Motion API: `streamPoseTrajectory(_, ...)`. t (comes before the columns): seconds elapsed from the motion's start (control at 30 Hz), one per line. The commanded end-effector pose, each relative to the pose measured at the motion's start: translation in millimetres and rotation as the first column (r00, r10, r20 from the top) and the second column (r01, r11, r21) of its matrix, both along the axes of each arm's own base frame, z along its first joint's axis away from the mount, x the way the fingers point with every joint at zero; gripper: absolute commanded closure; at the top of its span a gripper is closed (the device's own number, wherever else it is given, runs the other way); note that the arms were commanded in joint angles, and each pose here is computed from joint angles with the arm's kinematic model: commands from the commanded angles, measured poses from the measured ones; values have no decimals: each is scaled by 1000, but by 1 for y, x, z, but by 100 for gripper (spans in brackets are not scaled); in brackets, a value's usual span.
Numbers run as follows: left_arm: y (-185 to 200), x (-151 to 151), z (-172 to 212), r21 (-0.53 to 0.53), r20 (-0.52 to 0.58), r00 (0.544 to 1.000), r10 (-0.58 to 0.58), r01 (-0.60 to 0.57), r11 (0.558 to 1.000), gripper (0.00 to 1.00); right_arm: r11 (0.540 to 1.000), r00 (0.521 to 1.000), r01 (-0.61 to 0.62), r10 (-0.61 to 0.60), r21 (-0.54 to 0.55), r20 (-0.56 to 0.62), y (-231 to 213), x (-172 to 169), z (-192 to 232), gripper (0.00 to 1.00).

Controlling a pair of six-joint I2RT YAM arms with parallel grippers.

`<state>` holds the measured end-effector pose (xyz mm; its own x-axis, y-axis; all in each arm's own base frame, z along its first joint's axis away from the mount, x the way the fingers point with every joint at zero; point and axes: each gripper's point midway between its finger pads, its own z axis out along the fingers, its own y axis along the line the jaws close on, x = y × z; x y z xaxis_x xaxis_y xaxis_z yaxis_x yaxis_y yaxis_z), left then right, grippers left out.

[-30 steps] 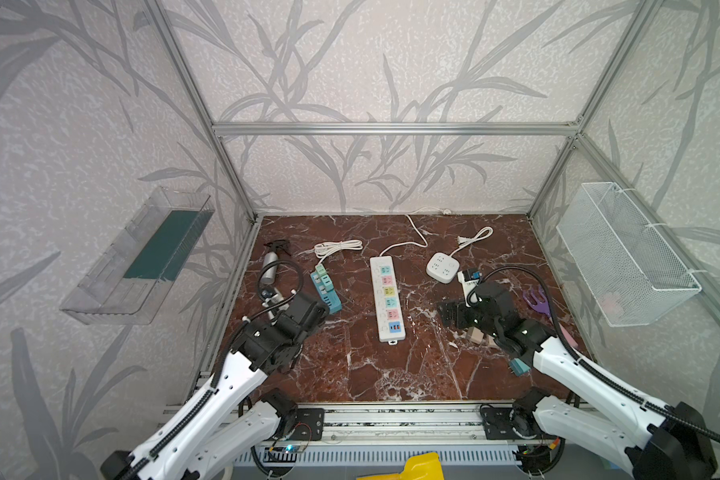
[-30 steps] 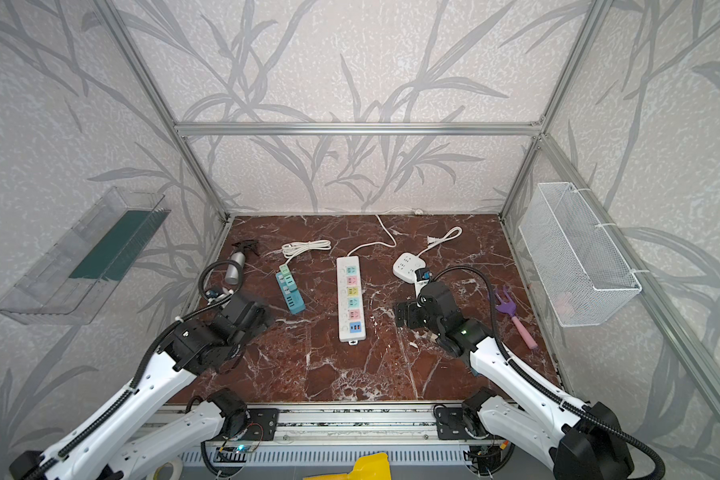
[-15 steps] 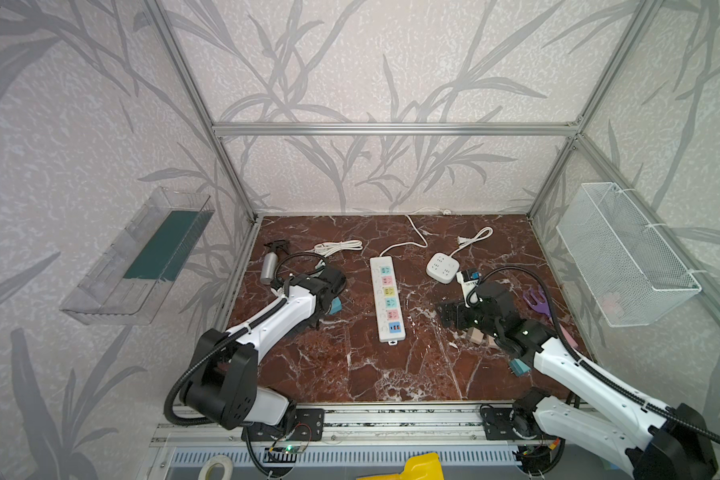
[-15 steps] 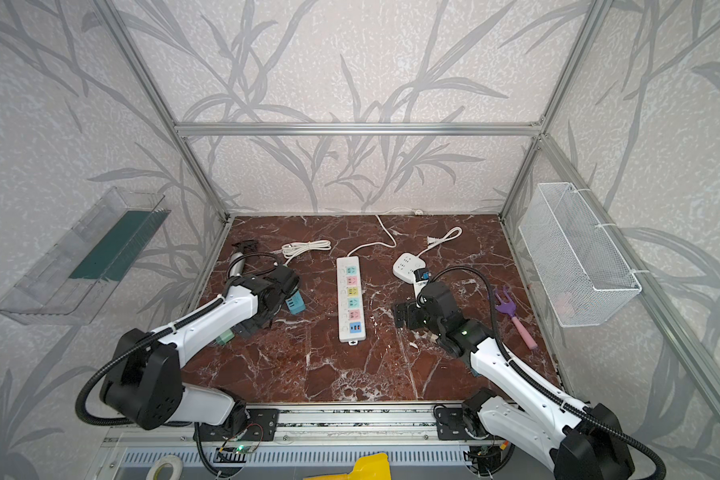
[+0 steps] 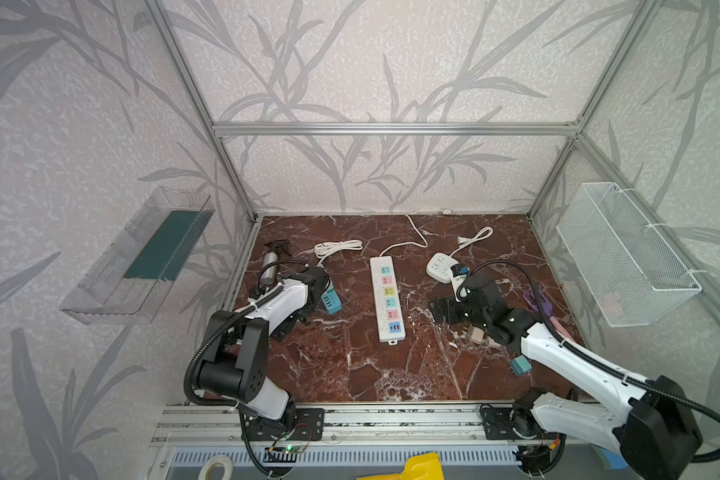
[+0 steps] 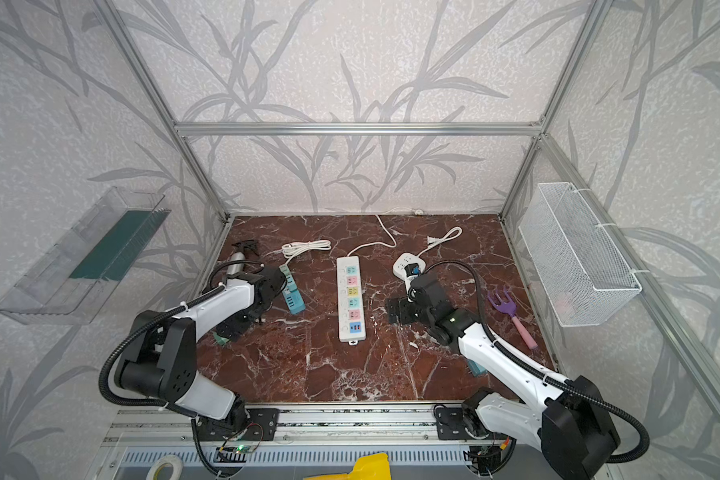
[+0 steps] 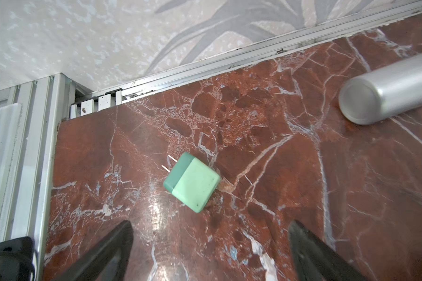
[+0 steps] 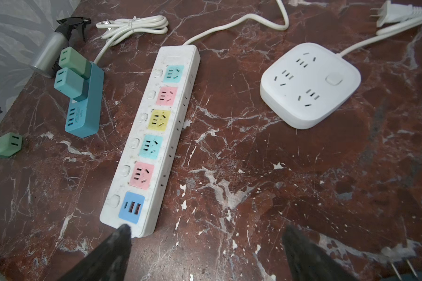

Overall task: Insert the plug
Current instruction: 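Move the left gripper toward the loose green adapter near the table edge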

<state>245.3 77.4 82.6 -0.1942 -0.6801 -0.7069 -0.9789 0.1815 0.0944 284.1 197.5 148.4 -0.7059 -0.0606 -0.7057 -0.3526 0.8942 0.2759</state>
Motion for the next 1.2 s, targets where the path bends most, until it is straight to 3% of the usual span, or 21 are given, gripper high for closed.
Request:
streamPoseTrajectory(0.0, 10, 4, -3, 21, 33, 999, 10, -11, 1000, 1, 1000, 1000, -14, 14, -20, 7, 9, 3, 12, 5)
streamPoseTrajectory(0.27, 18, 5, -16, 45, 58, 997, 50, -53, 998, 1, 1000, 1000, -21, 21, -20, 1, 17, 2, 15, 5)
streamPoseTrajectory(0.57, 30, -11, -47, -168, 166, 958, 235, -207, 964, 7, 999, 1000, -19, 20, -38, 21, 11, 0, 23, 5)
streamPoseTrajectory(0.67, 28, -7, -56, -186, 154, 957, 245, -216, 959, 15, 999, 1000, -20, 21, -37, 22, 12, 1, 23, 5)
streamPoseTrajectory(0.83, 27, -4, -62, -227, 166, 945, 280, -240, 944, 14, 999, 999, -31, 32, -44, 25, 13, 2, 26, 5)
streamPoseTrajectory(1.0, 23, -3, -79, -312, 157, 929, 336, -276, 909, 18, 998, 999, -34, 36, -53, 37, 12, 2, 29, 5)
streamPoseTrajectory(1.17, 23, -8, -83, -314, 150, 924, 351, -292, 903, 23, 997, 999, -29, 31, -73, 36, 9, 2, 29, 5)
